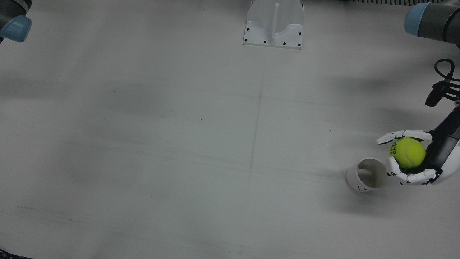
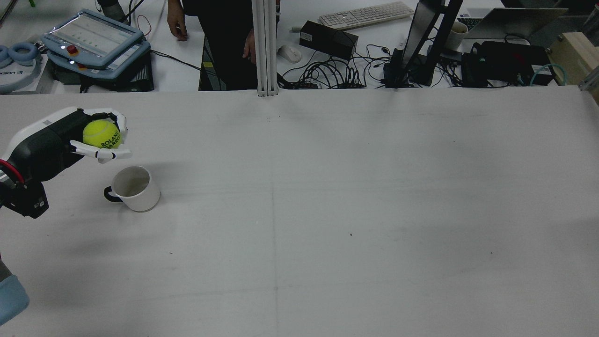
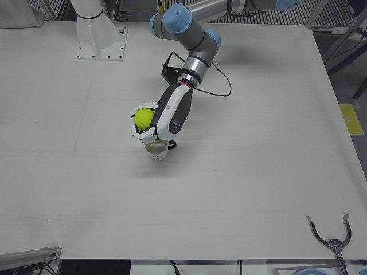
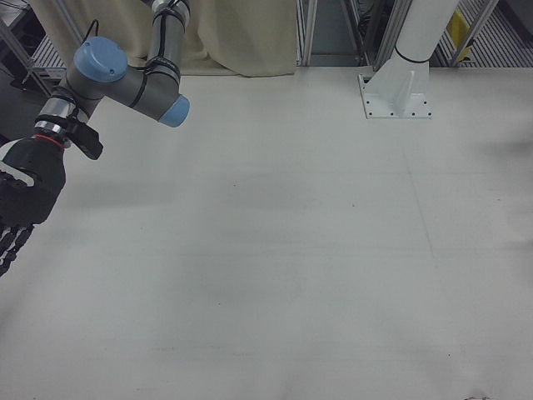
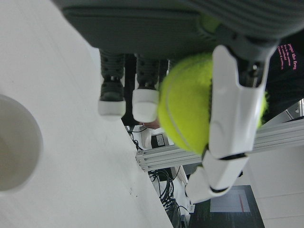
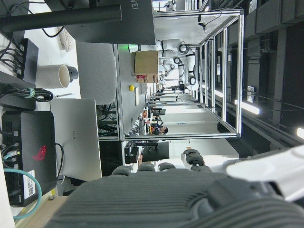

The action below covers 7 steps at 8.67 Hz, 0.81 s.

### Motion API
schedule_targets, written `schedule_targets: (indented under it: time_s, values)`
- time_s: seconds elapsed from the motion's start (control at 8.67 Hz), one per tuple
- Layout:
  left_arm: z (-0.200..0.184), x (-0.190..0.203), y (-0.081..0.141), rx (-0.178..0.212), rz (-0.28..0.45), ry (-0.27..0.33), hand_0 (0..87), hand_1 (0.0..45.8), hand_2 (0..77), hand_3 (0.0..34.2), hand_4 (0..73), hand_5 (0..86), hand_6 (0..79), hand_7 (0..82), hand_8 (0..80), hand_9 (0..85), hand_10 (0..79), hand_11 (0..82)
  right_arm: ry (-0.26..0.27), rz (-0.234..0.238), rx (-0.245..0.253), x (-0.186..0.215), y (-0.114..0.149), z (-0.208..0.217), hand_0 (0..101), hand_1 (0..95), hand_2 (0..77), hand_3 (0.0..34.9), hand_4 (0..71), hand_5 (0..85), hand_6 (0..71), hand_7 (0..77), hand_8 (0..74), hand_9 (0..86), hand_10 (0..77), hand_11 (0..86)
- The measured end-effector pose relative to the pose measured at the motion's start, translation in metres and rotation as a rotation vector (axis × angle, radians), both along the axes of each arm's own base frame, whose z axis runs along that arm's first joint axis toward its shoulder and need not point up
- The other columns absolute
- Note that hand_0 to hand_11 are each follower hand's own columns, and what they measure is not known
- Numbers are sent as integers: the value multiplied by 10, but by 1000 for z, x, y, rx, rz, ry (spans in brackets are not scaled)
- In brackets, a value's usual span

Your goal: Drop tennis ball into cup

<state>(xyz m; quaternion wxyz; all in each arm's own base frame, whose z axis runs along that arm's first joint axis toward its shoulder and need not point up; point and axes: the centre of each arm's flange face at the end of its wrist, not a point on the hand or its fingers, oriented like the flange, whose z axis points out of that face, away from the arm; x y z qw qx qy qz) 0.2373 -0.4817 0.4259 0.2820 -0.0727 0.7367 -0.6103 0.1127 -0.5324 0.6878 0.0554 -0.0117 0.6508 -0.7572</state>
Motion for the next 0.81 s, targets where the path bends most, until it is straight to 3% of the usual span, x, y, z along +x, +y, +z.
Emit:
schedule_targets:
  time_s: [0.12, 0.23, 0.35, 0.46, 0.58, 0.69, 0.81]
  values:
    - [-1, 1, 0, 10, 3, 10, 768, 365, 207, 114, 436, 535, 535, 535, 595, 720, 436, 622, 0, 0, 0, 0, 0, 0, 0, 5, 5, 0, 0, 0, 0, 5, 0, 0, 0, 5]
    - [-2, 1, -1, 18, 4, 18, 816, 376, 213, 114, 447, 545, 535, 535, 442, 65, 322, 513, 0, 0, 0, 0, 0, 0, 0, 5, 5, 0, 0, 0, 0, 5, 0, 0, 0, 5]
    - [-3, 1, -1, 23, 4, 22, 664, 344, 213, 117, 344, 595, 529, 535, 240, 60, 196, 404, 0, 0, 0, 0, 0, 0, 0, 5, 5, 0, 0, 0, 0, 5, 0, 0, 0, 5]
    - [-3, 1, -1, 25, 4, 24, 537, 344, 213, 116, 245, 567, 485, 535, 5, 0, 33, 284, 0, 1, 0, 0, 0, 0, 0, 5, 5, 0, 0, 0, 0, 5, 0, 0, 0, 5]
    - [-3, 1, -1, 26, 4, 25, 530, 349, 207, 116, 98, 453, 393, 475, 0, 11, 16, 87, 0, 1, 0, 0, 0, 0, 0, 5, 5, 0, 0, 0, 0, 5, 0, 0, 0, 5]
    - [-4, 1, -1, 27, 4, 26, 530, 349, 207, 116, 98, 453, 393, 475, 0, 11, 16, 87, 0, 0, 0, 0, 0, 0, 0, 5, 5, 0, 0, 0, 0, 5, 0, 0, 0, 5]
    - [-4, 1, -1, 27, 4, 27, 523, 349, 207, 116, 11, 409, 158, 251, 44, 38, 16, 60, 0, 0, 0, 0, 0, 0, 0, 5, 5, 0, 0, 0, 0, 5, 0, 0, 0, 5]
